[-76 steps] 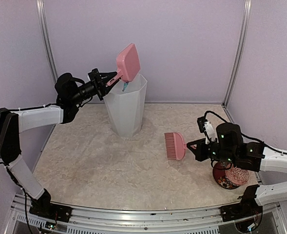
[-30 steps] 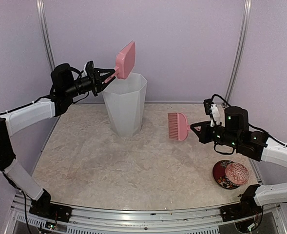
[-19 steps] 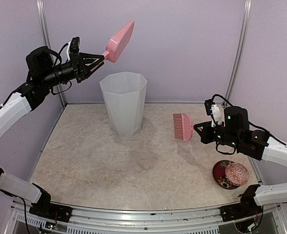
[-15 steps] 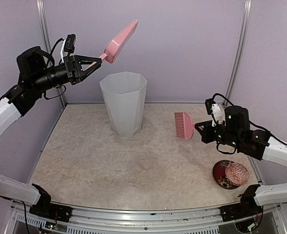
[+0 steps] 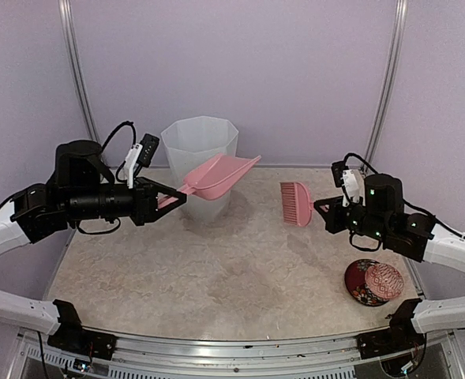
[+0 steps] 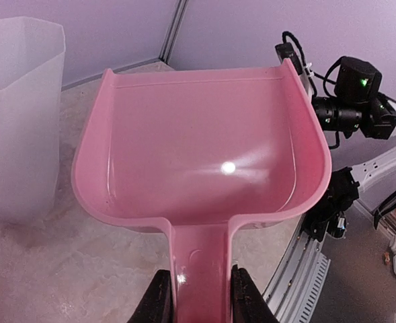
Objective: Sweep away the paper scraps from the table
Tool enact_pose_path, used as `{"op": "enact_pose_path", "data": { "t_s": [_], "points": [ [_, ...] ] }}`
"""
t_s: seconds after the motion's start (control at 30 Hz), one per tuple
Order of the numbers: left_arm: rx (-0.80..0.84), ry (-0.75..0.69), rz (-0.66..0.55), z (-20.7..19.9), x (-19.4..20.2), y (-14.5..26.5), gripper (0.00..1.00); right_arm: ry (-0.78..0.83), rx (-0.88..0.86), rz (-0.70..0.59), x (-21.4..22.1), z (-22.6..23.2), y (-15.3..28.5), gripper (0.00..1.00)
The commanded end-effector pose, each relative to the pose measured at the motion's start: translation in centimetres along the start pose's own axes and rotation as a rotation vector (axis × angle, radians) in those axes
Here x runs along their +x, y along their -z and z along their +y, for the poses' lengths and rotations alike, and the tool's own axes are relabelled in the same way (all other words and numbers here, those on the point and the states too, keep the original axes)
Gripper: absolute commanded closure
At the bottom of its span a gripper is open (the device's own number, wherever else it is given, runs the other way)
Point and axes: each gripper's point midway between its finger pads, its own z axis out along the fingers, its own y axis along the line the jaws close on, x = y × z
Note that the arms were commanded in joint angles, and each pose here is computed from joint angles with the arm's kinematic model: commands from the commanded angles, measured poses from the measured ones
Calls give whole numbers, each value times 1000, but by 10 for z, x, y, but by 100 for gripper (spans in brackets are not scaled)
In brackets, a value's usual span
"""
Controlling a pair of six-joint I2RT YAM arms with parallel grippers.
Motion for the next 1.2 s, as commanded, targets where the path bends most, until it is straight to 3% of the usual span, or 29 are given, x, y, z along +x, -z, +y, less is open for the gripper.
{"op": "enact_pose_path", "data": {
  "t_s": [0.0, 0.27, 0.43, 0.83, 1.17],
  "points": [
    [-167, -40, 47, 15, 27, -17, 100, -32, -29, -32, -10, 4, -1, 100],
    [-195, -109, 232, 6, 99, -70, 100, -72, -31, -70, -21, 3, 13, 100],
    [-285, -151, 349, 22, 139, -98, 100, -102, -38, -66, -15, 3, 13, 100],
    [-515, -139, 403, 58, 171, -129, 100, -139, -170, -35, 1, 23, 1, 100],
    [-623, -68, 385, 78, 193, -155, 96, -281, -287, -12, 14, 41, -15, 100]
  ]
}}
